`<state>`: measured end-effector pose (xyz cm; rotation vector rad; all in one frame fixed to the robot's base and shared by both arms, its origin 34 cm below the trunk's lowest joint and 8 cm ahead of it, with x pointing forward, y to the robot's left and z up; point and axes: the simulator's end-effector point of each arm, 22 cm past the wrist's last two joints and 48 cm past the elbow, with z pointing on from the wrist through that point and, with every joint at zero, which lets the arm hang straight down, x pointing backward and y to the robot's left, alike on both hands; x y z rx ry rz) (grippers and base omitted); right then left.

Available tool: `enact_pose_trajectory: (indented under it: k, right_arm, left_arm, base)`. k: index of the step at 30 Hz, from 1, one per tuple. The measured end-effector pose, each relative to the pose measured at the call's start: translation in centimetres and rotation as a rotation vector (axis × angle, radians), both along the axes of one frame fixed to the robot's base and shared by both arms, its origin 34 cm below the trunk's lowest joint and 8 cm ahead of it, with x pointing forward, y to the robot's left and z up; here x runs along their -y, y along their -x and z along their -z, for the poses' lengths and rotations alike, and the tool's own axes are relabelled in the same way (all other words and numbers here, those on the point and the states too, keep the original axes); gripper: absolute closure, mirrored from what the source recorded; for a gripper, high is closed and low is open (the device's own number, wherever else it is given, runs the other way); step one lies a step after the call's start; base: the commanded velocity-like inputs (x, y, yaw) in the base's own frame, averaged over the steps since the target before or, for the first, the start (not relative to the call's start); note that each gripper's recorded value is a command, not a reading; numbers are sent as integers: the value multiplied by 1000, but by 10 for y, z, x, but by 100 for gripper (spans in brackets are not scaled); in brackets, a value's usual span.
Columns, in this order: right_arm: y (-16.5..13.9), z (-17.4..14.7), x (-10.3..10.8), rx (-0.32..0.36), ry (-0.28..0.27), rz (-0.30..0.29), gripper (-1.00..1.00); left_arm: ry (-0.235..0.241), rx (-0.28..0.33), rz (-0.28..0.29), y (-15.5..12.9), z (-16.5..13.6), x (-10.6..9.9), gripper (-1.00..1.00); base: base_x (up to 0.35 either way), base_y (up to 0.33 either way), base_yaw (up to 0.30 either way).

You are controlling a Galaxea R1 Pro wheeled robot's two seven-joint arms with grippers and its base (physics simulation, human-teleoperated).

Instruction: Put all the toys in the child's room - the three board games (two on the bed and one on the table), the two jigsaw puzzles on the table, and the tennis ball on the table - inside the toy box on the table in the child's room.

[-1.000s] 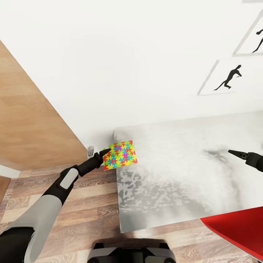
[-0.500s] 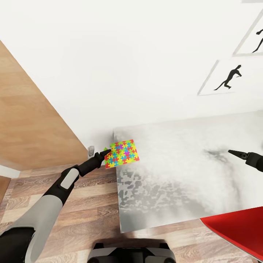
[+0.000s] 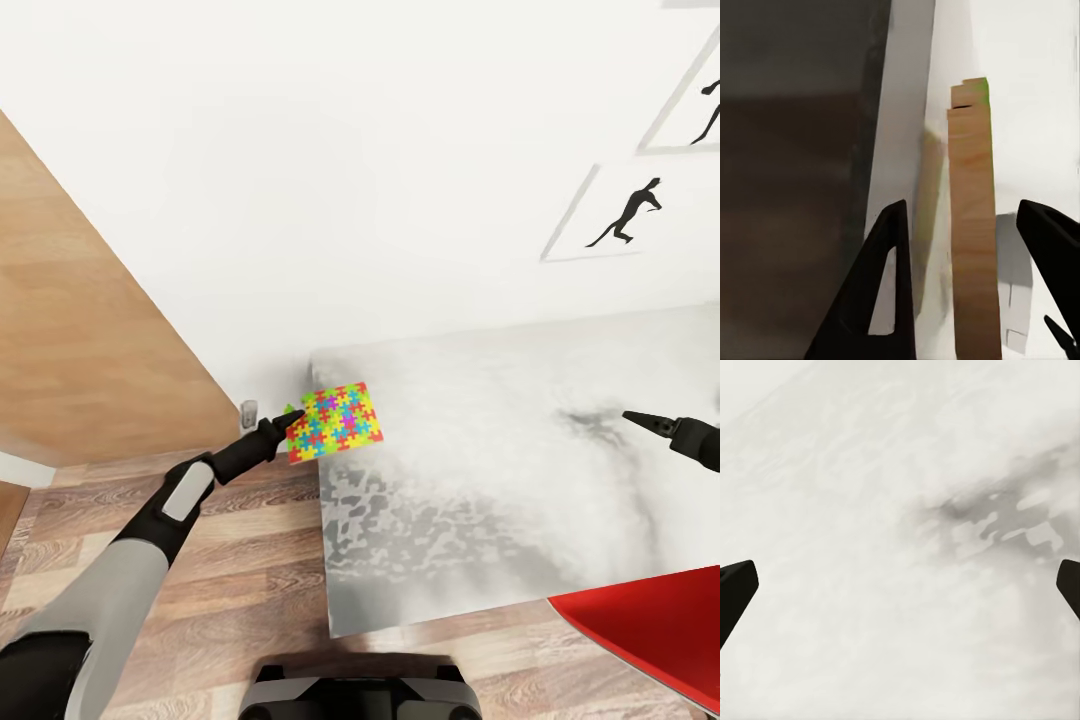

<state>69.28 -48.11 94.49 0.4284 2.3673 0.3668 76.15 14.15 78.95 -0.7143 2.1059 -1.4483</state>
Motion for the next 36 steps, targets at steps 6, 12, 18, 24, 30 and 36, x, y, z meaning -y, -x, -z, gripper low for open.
enact_pose_trajectory:
  k: [6,12,18,24,30,36]
  right_arm:
    - [0,0,0,1,-2,0,-100]
    - [0,0,-1,1,-5,0,-100]
    - [0,0,-1,2,-6,0,-100]
    - [0,-3,-2,7,-9,-4,-100]
    - [3,-4,-5,-6,-17,-14,-100]
    - [5,-8,-11,-8,-37,-31,-100]
  left_arm:
    - [4,44,-2,5,-14,-3,100]
    - [11,67,9,8,-24,-1,100]
    - [10,110,22,12,-40,1,100]
    - [12,150,46,21,-60,6,100]
    - [45,172,67,27,-86,7,100]
    - [55,203,76,31,-106,8,100]
  base:
    - [0,0,0]
    - [0,0,0]
    - [0,0,-3]
    - [0,0,-48]
    - [0,0,-93]
    - [0,0,-89]
